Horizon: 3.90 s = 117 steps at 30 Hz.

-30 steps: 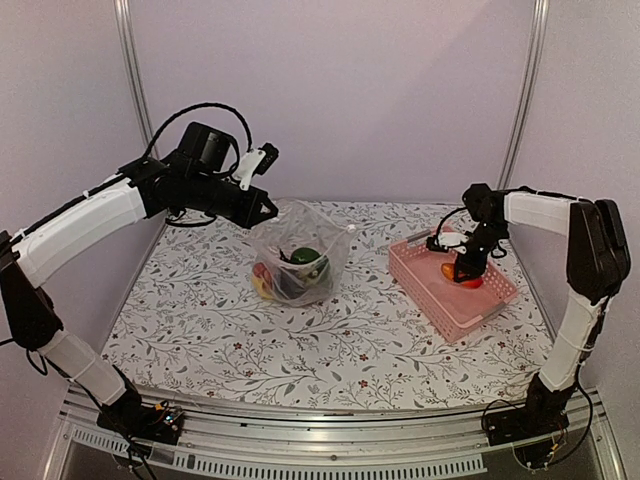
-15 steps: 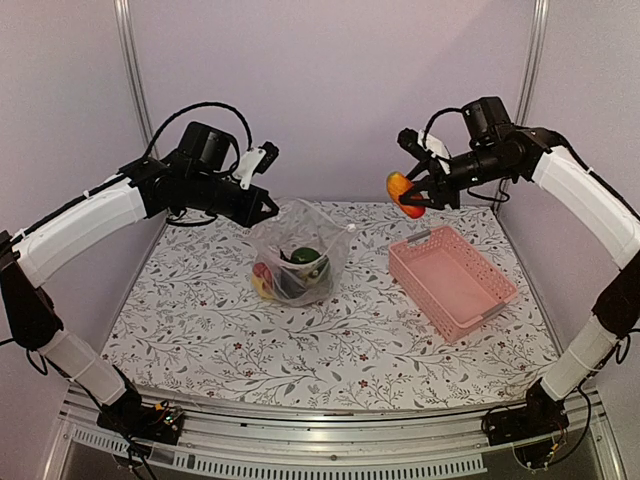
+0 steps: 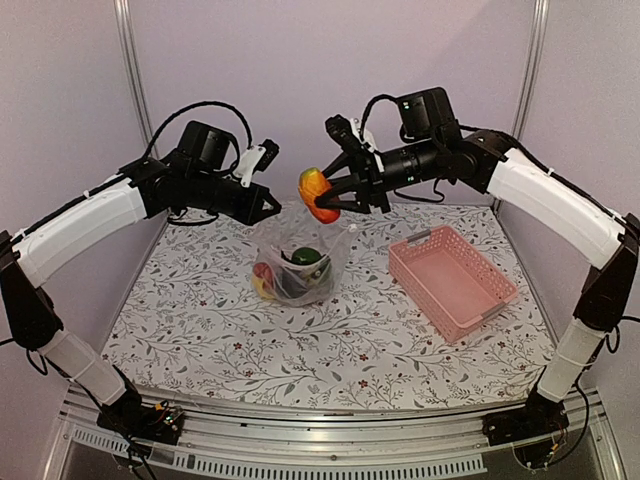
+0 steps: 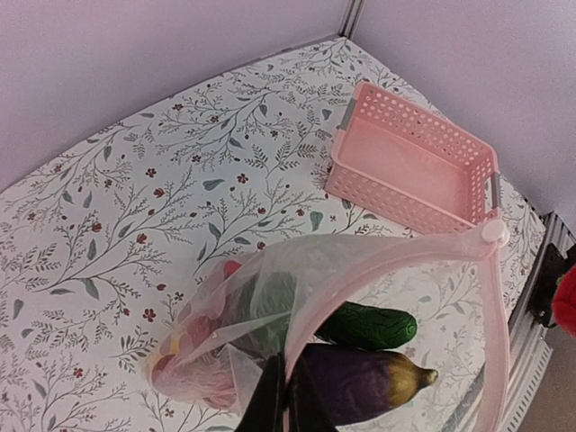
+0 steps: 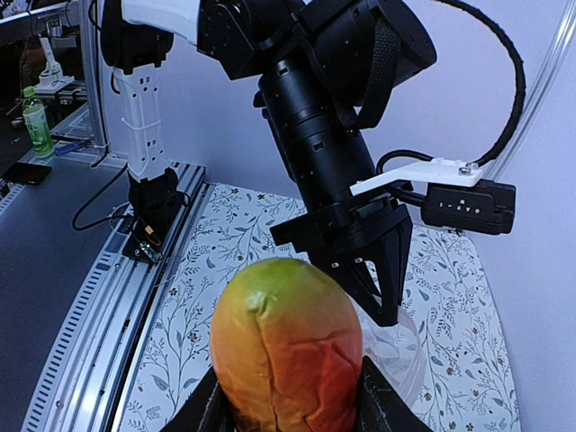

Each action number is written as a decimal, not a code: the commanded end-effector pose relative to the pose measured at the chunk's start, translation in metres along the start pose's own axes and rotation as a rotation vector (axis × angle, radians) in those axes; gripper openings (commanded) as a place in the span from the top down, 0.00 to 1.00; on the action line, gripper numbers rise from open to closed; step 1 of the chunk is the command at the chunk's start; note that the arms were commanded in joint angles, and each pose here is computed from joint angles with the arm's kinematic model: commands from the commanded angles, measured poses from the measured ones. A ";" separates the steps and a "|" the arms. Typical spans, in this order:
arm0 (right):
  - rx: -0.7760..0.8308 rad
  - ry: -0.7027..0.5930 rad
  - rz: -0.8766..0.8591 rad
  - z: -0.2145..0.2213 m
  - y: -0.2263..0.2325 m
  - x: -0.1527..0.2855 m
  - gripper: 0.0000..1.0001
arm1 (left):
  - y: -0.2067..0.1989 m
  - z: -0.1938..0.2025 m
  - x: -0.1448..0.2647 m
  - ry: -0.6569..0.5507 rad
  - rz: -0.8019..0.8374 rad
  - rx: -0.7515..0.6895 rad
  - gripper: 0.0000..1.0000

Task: Place the food in the zip-top bag and seal the zipper
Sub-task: Pick up the fake fruit from the bin, then place the fake fruit in the zipper food storage bag, then adjust the zipper food storage bag at the center of the board.

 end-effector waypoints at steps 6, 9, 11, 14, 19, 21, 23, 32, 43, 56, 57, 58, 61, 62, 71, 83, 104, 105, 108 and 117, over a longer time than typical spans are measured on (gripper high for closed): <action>0.006 -0.022 0.028 0.030 -0.019 -0.045 0.61 | 0.002 -0.004 0.007 -0.028 0.005 0.008 0.98; -0.002 -0.015 0.035 0.035 -0.022 -0.050 0.48 | 0.003 -0.003 0.008 -0.027 -0.001 0.007 0.98; -0.012 0.004 0.054 0.036 -0.024 -0.050 0.35 | 0.002 -0.004 0.010 -0.032 -0.004 0.007 0.98; -0.014 0.034 0.074 0.032 -0.022 -0.040 0.25 | 0.002 -0.003 0.010 -0.037 -0.001 0.005 0.98; -0.021 0.140 0.103 0.036 -0.013 -0.022 0.22 | 0.005 -0.004 0.006 -0.040 -0.013 -0.008 0.98; -0.026 0.209 0.119 0.046 -0.006 -0.013 0.22 | 0.005 -0.005 0.006 -0.040 -0.010 -0.013 0.98; -0.037 0.281 0.117 0.063 0.005 -0.006 0.22 | 0.005 -0.006 0.007 -0.042 -0.015 -0.021 0.98; -0.073 0.412 0.128 0.115 0.021 0.045 0.28 | 0.006 -0.006 0.007 -0.033 -0.021 -0.052 0.98; -0.004 0.368 0.056 0.131 0.016 0.025 0.42 | 0.004 -0.013 0.009 -0.032 -0.019 -0.070 0.98; -0.028 0.288 0.028 0.132 0.007 0.005 0.54 | 0.003 -0.011 0.009 -0.026 -0.012 -0.065 0.98; -0.026 0.285 0.028 0.131 0.007 0.004 0.55 | 0.003 -0.011 0.008 -0.026 -0.014 -0.065 0.98; -0.024 0.281 0.026 0.130 0.007 0.003 0.55 | 0.004 -0.011 0.008 -0.027 -0.018 -0.064 0.99; -0.018 0.268 0.024 0.124 0.007 0.000 0.57 | 0.004 -0.011 0.008 -0.028 -0.015 -0.063 0.98; -0.015 0.266 0.025 0.123 0.007 -0.001 0.58 | 0.004 -0.011 0.008 -0.028 -0.013 -0.062 0.98; -0.006 0.281 0.024 0.125 0.011 -0.001 0.82 | 0.004 -0.012 0.014 -0.040 -0.027 -0.064 0.98; 0.014 0.307 0.080 0.119 0.010 0.010 0.96 | 0.007 -0.013 0.014 -0.044 -0.046 -0.068 0.99; -0.063 0.414 0.109 0.068 0.001 0.031 1.00 | -0.114 -0.028 0.075 -0.486 0.265 -0.551 0.41; -0.067 0.420 0.107 0.066 0.001 0.032 1.00 | -0.120 -0.025 0.068 -0.484 0.275 -0.574 0.40; -0.070 0.444 0.100 0.066 0.004 0.033 1.00 | -0.130 -0.018 0.047 -0.465 0.294 -0.630 0.39; -0.076 0.520 0.053 0.071 0.024 0.046 1.00 | -0.147 -0.015 0.012 -0.444 0.331 -0.794 0.37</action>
Point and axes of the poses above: each gripper's point midway between its finger pads, its own x axis back along the fingers, its own y axis along the line the jaws close on, z = x × y, the point moved 5 cm from there along x, back along the fingers, and after that the axes turned 10 degrees about x, right-handed, at the moved point
